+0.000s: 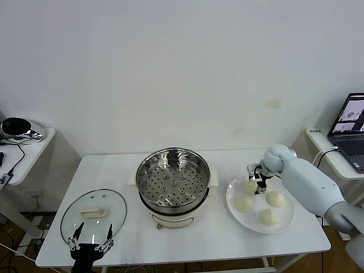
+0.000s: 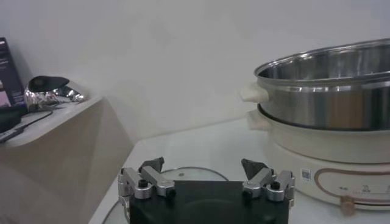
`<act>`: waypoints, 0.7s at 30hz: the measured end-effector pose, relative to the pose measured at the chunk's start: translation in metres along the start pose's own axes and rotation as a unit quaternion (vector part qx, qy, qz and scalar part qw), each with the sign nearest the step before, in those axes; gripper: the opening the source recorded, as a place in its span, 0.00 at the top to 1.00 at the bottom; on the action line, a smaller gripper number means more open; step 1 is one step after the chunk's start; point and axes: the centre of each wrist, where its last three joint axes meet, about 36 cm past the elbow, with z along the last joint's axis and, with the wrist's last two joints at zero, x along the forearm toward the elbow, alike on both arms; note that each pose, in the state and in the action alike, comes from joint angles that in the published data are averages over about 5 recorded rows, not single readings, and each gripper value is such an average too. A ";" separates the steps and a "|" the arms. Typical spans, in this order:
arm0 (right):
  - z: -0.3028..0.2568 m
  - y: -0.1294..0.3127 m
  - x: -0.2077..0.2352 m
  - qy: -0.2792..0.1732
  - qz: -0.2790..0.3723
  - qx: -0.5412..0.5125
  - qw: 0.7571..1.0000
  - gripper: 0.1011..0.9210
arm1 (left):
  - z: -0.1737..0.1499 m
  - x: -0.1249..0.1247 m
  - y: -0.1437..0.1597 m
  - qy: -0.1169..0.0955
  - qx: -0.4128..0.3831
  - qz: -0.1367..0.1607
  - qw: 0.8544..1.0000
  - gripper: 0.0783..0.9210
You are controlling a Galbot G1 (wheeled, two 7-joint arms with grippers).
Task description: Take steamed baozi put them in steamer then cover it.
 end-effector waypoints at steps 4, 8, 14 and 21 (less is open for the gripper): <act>0.000 -0.001 0.007 -0.001 0.001 0.000 1.000 0.46 | 0.000 0.001 0.000 0.000 0.000 0.000 1.000 0.12; -0.001 -0.004 0.024 -0.010 0.007 0.003 1.000 0.46 | 0.000 0.000 0.000 -0.001 0.000 0.001 1.000 0.12; -0.007 -0.019 0.078 -0.029 0.035 0.022 0.999 0.45 | 0.000 0.000 -0.001 -0.001 0.007 0.004 1.000 0.12; -0.037 -0.051 0.161 -0.071 0.086 0.065 0.992 0.44 | 0.000 -0.002 -0.001 -0.006 0.022 0.009 1.000 0.12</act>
